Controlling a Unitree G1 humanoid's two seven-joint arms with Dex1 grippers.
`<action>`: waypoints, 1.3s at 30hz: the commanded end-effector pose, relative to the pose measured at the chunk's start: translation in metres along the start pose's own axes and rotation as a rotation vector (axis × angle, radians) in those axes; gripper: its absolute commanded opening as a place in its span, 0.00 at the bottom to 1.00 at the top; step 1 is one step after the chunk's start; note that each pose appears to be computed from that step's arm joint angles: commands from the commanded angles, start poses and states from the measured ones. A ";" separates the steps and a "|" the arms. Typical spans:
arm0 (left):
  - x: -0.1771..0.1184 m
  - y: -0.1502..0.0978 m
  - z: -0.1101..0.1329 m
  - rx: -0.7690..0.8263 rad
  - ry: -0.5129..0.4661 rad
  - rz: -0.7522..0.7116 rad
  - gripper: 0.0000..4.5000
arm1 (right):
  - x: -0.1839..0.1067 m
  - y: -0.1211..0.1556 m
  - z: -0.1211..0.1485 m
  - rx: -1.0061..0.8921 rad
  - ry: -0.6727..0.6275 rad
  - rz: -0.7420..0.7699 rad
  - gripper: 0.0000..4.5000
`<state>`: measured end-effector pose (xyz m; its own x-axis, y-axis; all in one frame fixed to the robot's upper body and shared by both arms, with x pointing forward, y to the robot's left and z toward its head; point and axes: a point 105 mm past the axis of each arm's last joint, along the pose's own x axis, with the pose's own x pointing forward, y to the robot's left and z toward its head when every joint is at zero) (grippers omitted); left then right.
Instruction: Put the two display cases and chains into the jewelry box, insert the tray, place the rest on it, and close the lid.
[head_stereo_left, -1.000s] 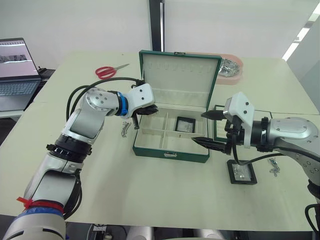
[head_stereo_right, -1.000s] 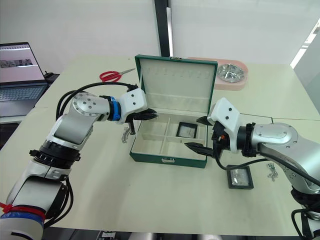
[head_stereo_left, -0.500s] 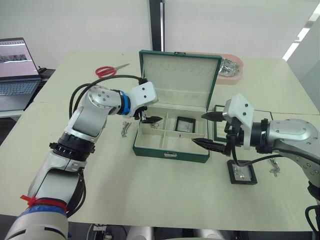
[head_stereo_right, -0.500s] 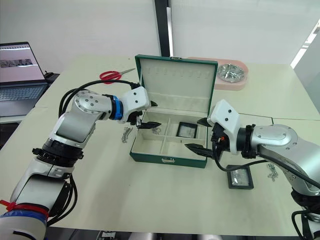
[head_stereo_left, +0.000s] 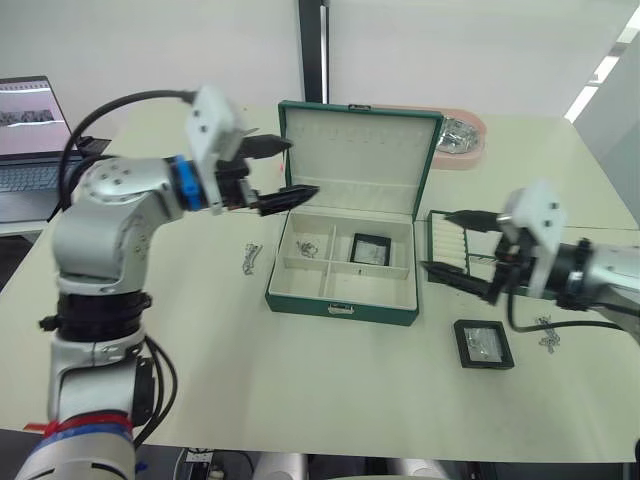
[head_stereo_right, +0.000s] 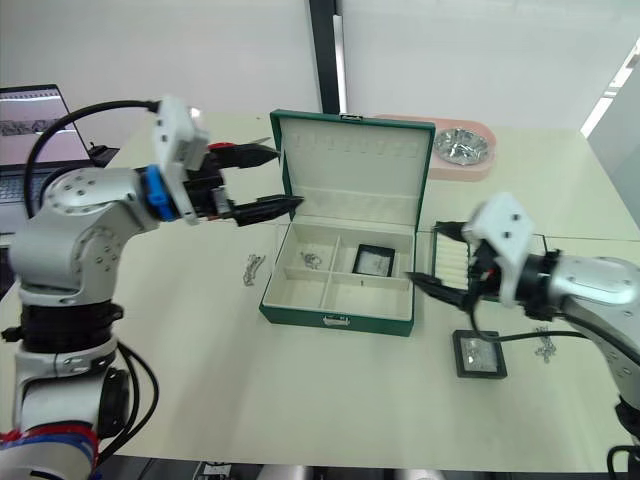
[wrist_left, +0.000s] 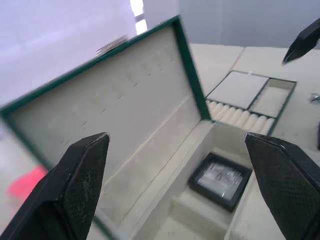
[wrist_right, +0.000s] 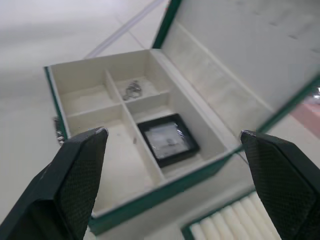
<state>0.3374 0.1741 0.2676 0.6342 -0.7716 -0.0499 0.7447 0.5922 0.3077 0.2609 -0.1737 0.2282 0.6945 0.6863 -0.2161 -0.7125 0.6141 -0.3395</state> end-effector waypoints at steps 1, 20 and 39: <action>-0.040 0.027 -0.013 -0.007 0.009 0.196 0.99 | -0.038 -0.024 0.000 -0.061 -0.007 -0.140 1.00; -0.184 -0.009 -0.175 -0.308 0.391 0.468 0.99 | -0.168 0.000 -0.130 0.155 0.460 -0.235 1.00; -0.161 -0.026 -0.163 -0.327 0.348 0.456 0.99 | -0.128 -0.010 -0.094 0.038 0.332 -0.146 1.00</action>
<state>0.2477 0.3240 0.1019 0.8757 -0.3416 -0.3412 0.3797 0.9238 0.0499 0.1810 -0.3219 0.1556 0.7867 0.3762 -0.4895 -0.5611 0.7665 -0.3126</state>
